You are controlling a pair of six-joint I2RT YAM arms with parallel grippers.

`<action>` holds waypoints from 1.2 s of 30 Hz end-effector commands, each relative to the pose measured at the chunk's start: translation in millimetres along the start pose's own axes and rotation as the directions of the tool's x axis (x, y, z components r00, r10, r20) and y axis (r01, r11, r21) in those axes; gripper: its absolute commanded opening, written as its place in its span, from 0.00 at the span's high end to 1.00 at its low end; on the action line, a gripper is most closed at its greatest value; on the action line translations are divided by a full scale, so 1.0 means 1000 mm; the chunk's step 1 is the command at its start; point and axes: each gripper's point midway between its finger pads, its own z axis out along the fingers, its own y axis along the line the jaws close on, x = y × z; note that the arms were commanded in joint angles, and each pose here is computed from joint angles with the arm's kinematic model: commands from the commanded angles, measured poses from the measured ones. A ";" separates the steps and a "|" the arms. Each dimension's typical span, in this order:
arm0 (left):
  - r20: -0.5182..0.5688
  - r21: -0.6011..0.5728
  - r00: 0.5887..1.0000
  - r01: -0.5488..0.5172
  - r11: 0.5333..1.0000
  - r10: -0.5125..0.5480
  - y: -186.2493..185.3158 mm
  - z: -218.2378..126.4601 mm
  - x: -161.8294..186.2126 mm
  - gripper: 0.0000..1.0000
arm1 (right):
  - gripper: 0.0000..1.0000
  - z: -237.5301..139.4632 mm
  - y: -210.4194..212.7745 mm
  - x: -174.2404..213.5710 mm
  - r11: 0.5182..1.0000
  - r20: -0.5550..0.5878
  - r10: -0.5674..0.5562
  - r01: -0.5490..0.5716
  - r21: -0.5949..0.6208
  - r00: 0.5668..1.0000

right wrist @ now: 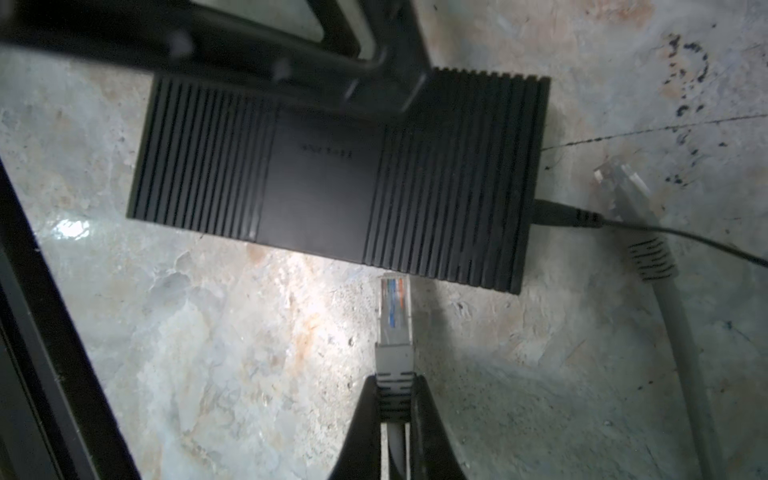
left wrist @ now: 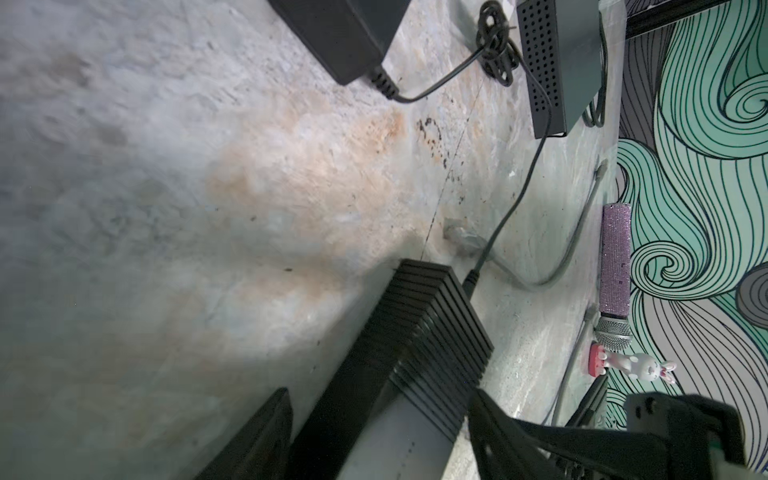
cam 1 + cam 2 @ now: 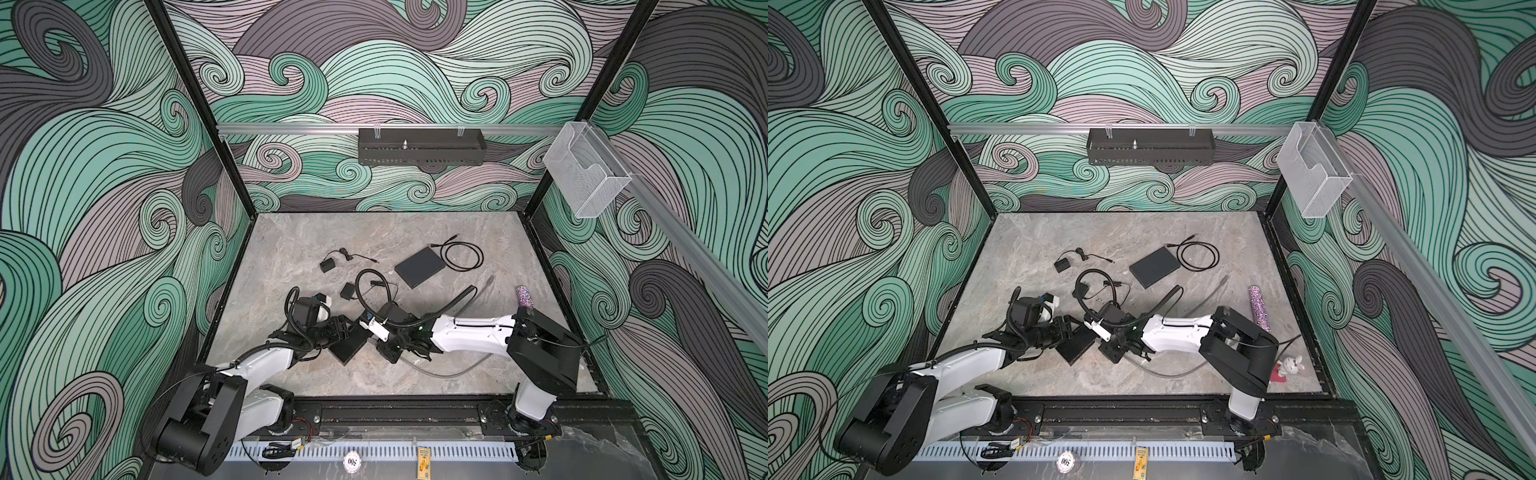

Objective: Insert the plug into the switch port

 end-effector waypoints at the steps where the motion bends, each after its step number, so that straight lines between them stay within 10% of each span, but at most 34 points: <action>1: -0.067 -0.073 0.993 0.090 0.993 -0.095 0.023 0.000 0.031 0.29 | 1.00 0.002 -0.008 -0.005 0.999 -0.008 0.030 -0.030 0.014 1.000; 11: -0.066 -0.123 0.997 0.041 0.992 -0.049 0.023 -0.004 0.027 0.31 | 1.00 -0.009 -0.001 0.016 0.999 -0.018 -0.001 0.000 -0.046 1.000; 18: -0.103 -0.150 0.995 -0.011 0.989 -0.004 0.026 0.002 0.025 0.52 | 1.00 -0.018 0.024 0.026 0.987 0.055 -0.144 0.147 -0.069 0.988; 36: -0.111 -0.190 0.991 0.047 0.981 -0.069 0.042 0.001 0.039 0.53 | 1.00 -0.007 0.044 0.004 0.991 0.121 -0.126 0.130 -0.026 0.985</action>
